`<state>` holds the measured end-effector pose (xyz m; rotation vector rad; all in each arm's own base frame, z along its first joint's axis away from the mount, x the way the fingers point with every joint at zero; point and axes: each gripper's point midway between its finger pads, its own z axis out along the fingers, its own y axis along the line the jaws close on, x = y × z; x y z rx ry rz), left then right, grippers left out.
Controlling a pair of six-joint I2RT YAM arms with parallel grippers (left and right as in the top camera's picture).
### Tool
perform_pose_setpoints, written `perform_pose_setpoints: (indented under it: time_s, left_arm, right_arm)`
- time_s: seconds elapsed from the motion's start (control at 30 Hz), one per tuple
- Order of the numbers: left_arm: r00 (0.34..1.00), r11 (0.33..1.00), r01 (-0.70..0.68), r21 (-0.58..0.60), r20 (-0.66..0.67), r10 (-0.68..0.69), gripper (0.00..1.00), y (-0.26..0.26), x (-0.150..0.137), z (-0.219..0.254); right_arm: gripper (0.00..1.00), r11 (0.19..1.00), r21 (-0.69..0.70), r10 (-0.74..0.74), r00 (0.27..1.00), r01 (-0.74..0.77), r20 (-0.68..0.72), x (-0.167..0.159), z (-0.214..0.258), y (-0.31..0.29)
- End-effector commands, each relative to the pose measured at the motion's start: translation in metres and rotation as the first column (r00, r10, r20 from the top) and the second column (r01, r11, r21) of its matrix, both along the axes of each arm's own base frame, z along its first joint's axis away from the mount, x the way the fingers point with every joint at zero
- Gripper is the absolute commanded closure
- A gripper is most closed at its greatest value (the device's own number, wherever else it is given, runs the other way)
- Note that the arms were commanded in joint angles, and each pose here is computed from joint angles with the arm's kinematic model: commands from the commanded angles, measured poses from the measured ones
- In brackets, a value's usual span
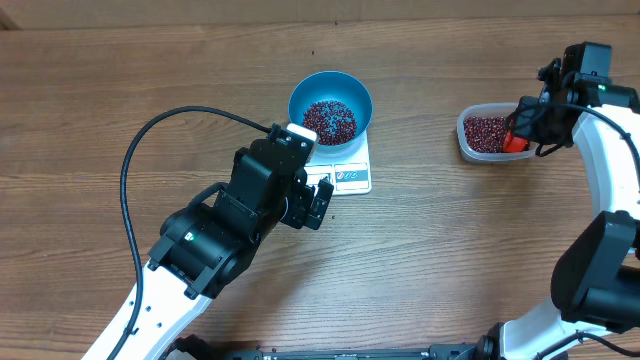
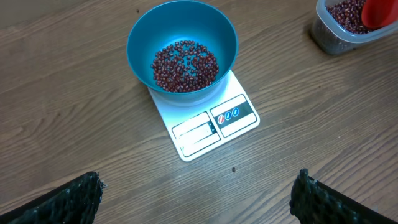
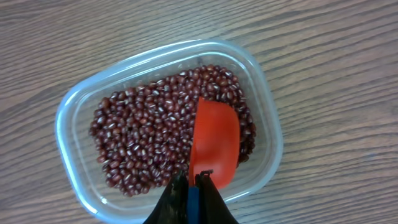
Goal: Scoop item into bowl and weigh 150g on scale
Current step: 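Dig the red scoop into the beans again with the right gripper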
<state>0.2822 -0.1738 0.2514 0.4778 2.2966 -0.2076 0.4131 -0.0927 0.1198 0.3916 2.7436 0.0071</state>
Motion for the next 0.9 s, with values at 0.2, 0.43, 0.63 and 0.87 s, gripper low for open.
perform_pose_setpoints:
  time_s: [0.2, 0.43, 0.63, 0.87]
  left_arm:
    - [1.000, 1.000, -0.014, -0.013, 0.016, 0.014, 0.01, 0.004, 0.000, 0.006]
    - [1.000, 1.000, -0.014, -0.013, 0.016, 0.014, 0.01, 0.004, 0.000, 0.006]
    - [1.000, 1.000, -0.014, -0.013, 0.016, 0.014, 0.00, 0.004, 0.000, 0.006]
    - [1.000, 1.000, -0.014, -0.013, 0.016, 0.014, 0.00, 0.004, 0.000, 0.006]
  right_arm:
    - [0.96, 0.999, -0.043, -0.018, 1.000, 0.017, -0.005, 0.000, -0.001, -0.010]
    - [0.96, 0.999, -0.037, -0.017, 0.999, 0.016, -0.027, -0.002, -0.008, -0.009]
    - [0.96, 1.000, -0.027, 0.015, 0.998, -0.017, -0.060, 0.001, -0.022, 0.004]
    - [0.96, 0.998, -0.023, 0.048, 0.996, -0.050, -0.074, 0.004, -0.029, 0.017]
